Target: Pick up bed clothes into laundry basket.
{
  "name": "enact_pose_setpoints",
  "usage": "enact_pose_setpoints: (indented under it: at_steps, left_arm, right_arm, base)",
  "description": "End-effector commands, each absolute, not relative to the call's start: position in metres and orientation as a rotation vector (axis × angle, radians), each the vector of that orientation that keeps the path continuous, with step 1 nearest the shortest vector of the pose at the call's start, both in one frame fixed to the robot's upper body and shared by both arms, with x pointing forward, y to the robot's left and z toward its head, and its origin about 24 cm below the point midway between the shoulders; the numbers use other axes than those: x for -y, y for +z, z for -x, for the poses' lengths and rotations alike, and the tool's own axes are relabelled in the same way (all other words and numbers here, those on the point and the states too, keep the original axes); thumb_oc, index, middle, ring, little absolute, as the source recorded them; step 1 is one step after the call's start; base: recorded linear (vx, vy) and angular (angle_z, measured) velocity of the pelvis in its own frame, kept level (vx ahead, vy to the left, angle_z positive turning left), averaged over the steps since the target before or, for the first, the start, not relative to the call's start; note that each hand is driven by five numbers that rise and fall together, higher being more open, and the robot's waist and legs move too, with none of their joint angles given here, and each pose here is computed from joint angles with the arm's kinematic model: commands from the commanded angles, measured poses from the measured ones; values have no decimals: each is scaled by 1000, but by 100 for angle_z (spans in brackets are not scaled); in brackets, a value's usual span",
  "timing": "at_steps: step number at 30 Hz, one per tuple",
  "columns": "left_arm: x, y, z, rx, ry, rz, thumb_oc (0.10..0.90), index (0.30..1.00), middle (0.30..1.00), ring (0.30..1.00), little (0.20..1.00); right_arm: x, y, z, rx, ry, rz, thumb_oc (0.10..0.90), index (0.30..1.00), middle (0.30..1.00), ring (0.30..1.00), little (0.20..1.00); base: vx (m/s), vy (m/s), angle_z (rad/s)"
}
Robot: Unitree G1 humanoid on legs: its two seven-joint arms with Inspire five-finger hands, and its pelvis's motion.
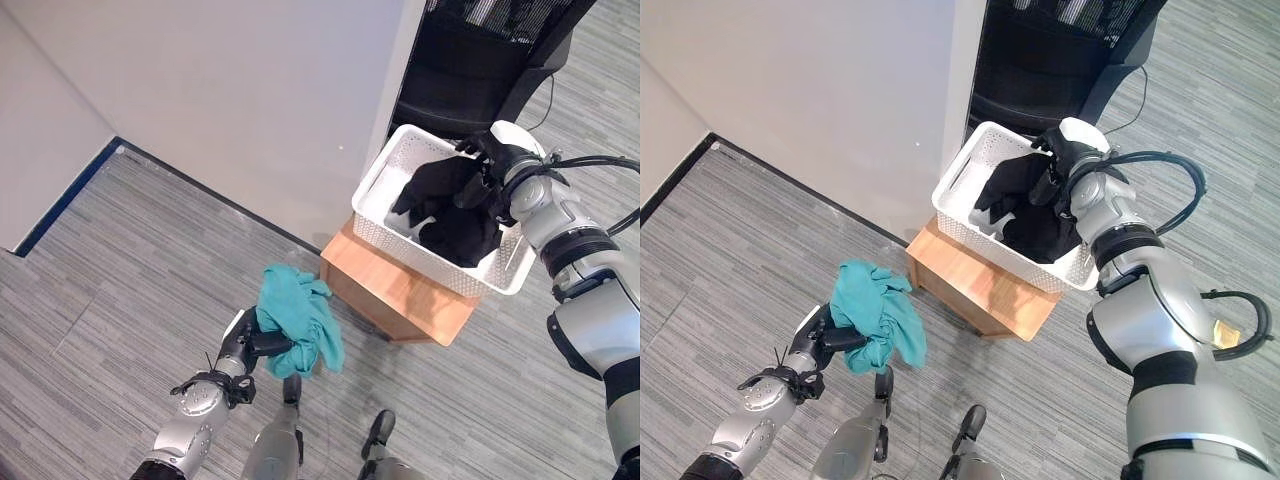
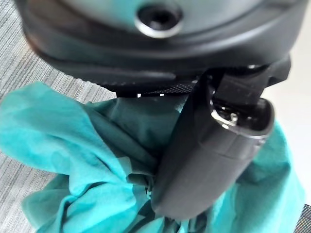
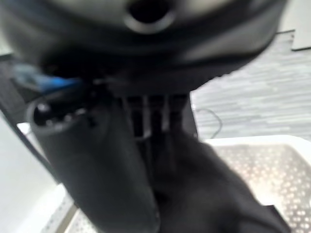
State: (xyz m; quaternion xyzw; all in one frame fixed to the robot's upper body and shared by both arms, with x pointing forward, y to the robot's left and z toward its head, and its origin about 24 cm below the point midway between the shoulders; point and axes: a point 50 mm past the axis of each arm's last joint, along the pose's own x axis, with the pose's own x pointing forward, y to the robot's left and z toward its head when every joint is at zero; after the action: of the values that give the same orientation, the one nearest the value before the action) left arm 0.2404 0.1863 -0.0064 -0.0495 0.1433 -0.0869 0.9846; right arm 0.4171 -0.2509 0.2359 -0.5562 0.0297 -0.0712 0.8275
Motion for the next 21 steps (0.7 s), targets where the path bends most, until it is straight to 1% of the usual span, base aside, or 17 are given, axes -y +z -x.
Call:
enact_pose_setpoints:
  at_steps: [1,8,10,11,12,13,14,15,16,17,18,19,20,21]
  left_arm:
    - [-169,40,-253,-45,-278,139,400,300,300,300,300]
    - [-169,43,-257,-33,-280,135,400,300,300,300,300]
    - [-172,45,-257,-20,-270,130,400,300,300,300,300]
    - [-178,46,-258,-11,-241,129,400,300,300,300,300]
    - [-178,46,-258,-11,-242,128,400,300,300,300,300]
    - [-184,48,-258,-1,-217,124,400,300,300,300,300]
    - [-196,49,-257,10,-166,117,400,300,300,300,300]
    - [-196,49,-257,10,-167,115,400,300,300,300,300]
    - [-204,50,-256,17,-133,112,400,300,300,300,300]
    - [-217,50,-254,22,-74,120,400,300,300,300,300]
    - [-217,50,-254,21,-76,115,400,300,300,300,300]
    - [-228,52,-253,31,-37,107,400,300,300,300,300]
    - [-246,57,-248,56,36,102,400,300,300,300,300]
    - [-246,57,-248,53,33,95,400,300,300,300,300]
  right_arm:
    - [262,340,-403,159,-361,1210,800,900,900,900,900]
    - [261,355,-400,197,-376,1223,800,900,900,900,900]
    - [257,364,-397,256,-369,1196,800,900,900,900,900]
    - [252,380,-388,375,-365,1120,800,900,900,900,900]
    - [252,380,-388,374,-366,1119,800,900,900,900,900]
    - [252,387,-382,430,-365,1097,800,900,900,900,900]
    - [254,400,-366,534,-363,1071,800,900,900,900,900]
    - [255,400,-366,532,-364,1070,800,900,900,900,900]
    - [261,404,-355,578,-376,1065,800,900,900,900,900]
    - [282,401,-340,600,-415,1027,800,900,900,900,900]
    - [284,399,-339,597,-417,1024,800,900,900,900,900]
    - [299,394,-331,581,-439,1012,800,900,900,900,900]
    - [319,387,-315,564,-472,1022,800,900,900,900,900]
    - [321,383,-314,559,-475,1017,800,900,900,900,900]
  base:
    - [0,0,0]
    - [0,0,0]
    - [0,0,0]
    - [0,0,0]
    - [0,0,0]
    - [0,0,0]
    - [0,0,0]
    - [22,-12,7]
    - [0,0,0]
    - [0,0,0]
    - [31,-6,-2]
    - [17,-7,3]
    - [0,0,0]
    - [30,-16,-3]
